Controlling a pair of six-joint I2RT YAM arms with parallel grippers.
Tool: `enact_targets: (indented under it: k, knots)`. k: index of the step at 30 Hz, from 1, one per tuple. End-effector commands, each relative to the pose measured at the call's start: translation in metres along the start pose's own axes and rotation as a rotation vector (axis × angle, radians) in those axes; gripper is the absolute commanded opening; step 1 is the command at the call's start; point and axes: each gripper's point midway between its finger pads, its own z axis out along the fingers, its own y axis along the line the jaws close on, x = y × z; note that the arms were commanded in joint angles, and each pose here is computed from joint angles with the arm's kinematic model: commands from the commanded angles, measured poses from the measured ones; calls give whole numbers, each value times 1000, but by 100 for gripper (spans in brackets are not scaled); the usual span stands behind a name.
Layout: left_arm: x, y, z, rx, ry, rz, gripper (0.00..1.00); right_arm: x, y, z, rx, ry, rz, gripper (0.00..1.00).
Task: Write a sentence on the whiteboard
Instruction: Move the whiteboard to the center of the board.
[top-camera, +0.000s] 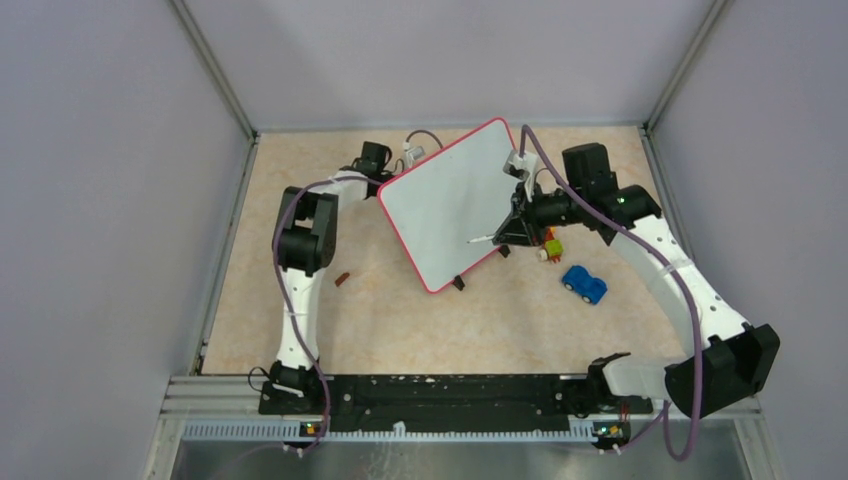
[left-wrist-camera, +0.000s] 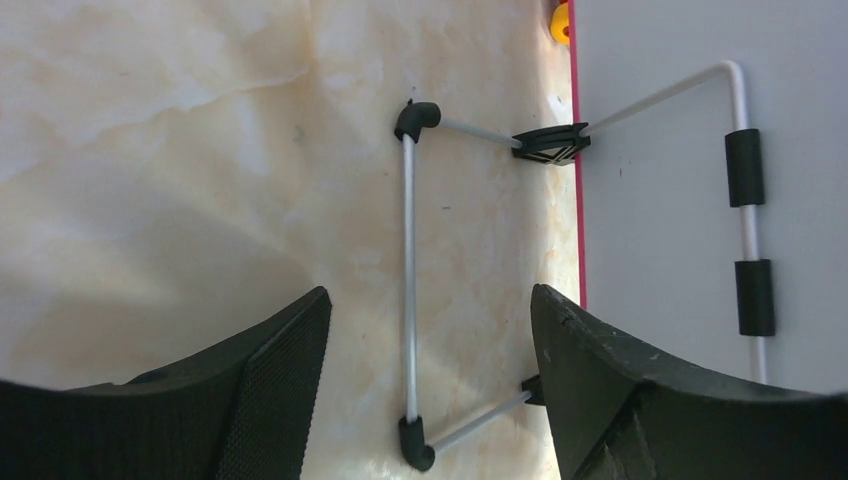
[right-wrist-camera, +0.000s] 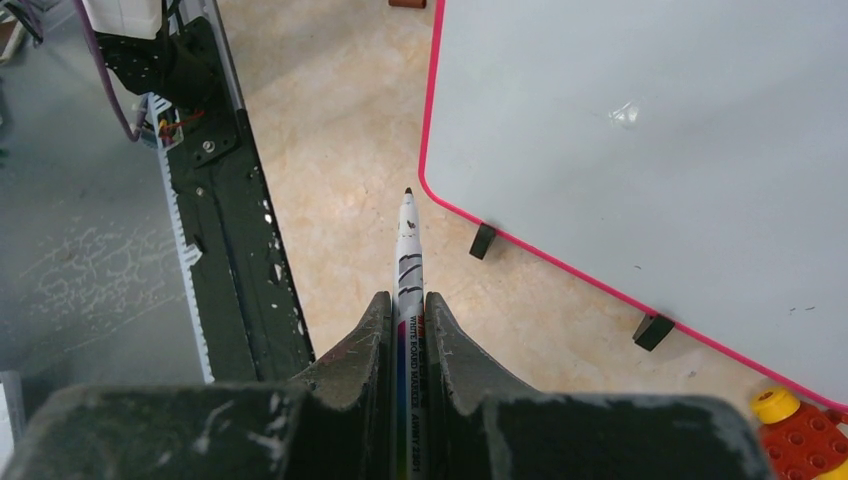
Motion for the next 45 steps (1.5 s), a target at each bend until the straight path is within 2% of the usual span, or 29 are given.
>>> enact_targets:
  k: [1,21,24,28,39,42,45]
  knots:
    - [-3,-14,17,82,20,68,77,-15,11,-11,0,-33,-77,0]
    - [66,-58,70,195,210,145,68,-9,16,-8,-36,-24,-53,0]
    - [72,-60,76,199,227,163,64,-8,17,-7,-43,-23,-50,0]
    - [77,-53,83,158,240,161,54,-9,18,-8,-48,-25,-47,0]
    - [82,-37,61,-37,268,228,36,-10,23,-12,-47,-28,-54,0]
    - [86,-31,51,-111,292,256,36,-10,23,-12,-50,-30,-53,0]
    - [96,-31,40,-146,320,256,43,-11,24,-13,-48,-33,-55,0]
